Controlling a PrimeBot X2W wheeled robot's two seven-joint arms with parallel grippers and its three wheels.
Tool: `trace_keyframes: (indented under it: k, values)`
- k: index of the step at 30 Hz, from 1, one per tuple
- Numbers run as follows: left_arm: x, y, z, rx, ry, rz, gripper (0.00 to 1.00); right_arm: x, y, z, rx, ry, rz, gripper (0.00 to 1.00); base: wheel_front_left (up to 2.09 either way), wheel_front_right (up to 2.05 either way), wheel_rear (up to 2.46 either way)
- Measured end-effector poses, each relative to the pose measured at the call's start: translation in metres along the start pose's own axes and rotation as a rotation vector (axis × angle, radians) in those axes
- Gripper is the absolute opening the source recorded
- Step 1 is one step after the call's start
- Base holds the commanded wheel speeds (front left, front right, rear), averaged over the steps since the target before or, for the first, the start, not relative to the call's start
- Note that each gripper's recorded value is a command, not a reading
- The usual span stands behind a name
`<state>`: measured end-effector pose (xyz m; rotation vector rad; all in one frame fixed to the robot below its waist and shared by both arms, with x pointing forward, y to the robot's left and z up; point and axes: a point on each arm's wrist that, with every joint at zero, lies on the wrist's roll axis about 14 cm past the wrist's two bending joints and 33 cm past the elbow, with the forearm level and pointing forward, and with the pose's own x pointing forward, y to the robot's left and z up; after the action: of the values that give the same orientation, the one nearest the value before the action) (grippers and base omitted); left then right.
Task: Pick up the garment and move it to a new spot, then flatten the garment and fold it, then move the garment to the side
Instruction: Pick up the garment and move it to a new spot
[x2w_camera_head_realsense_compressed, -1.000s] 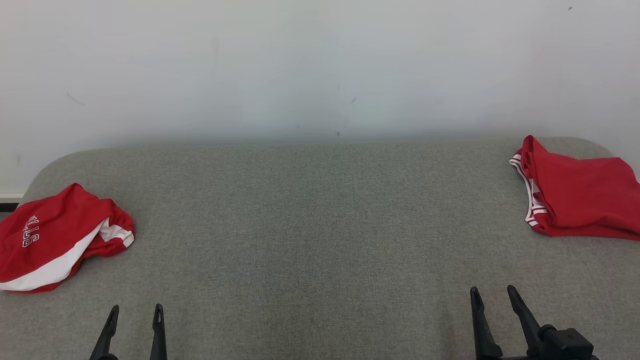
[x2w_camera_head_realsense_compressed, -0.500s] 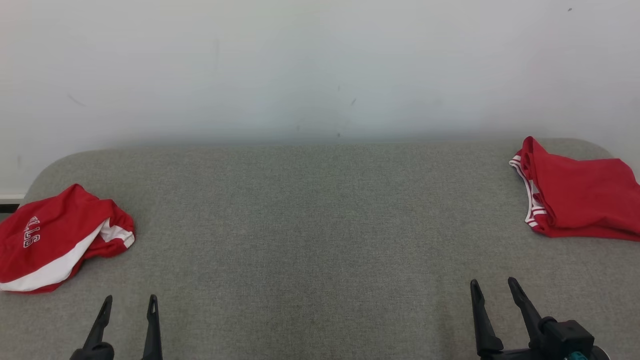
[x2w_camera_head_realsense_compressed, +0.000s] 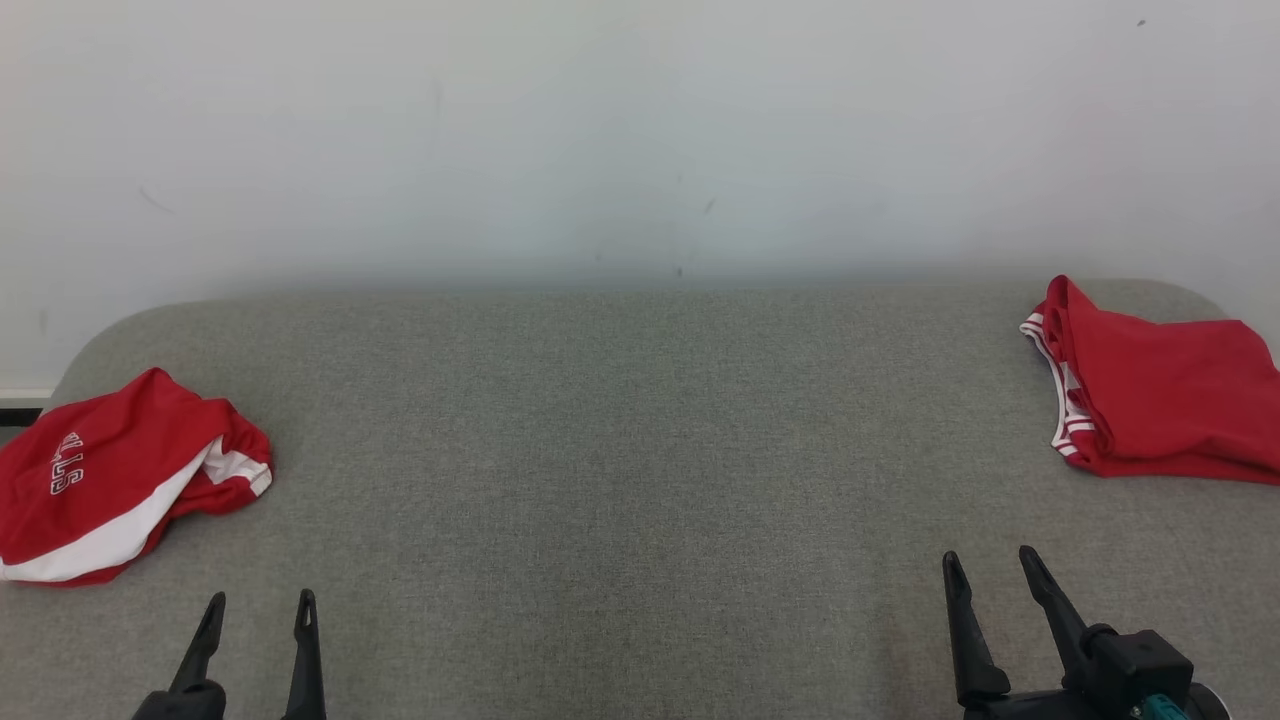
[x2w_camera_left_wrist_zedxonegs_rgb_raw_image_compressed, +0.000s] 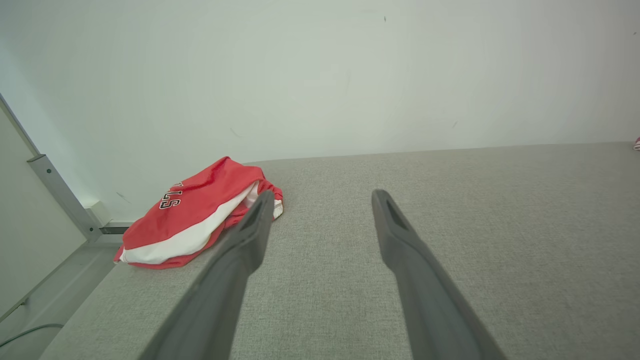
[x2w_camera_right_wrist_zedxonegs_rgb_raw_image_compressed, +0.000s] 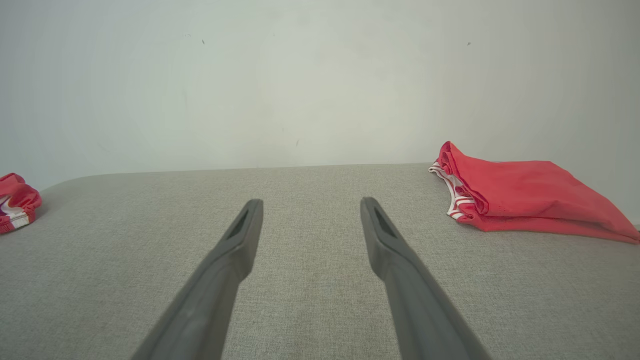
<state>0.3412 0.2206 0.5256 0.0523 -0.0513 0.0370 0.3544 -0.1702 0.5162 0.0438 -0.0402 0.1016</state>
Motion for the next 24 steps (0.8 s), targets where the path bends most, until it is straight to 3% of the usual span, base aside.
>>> trace_keyframes:
  k: [24]
  values:
    - [-0.011,0.019,-0.001,-0.007,0.004,0.064,1.00,0.006,0.014,-0.008,0.007,0.028,0.044,1.00,0.00,0.00,0.00]
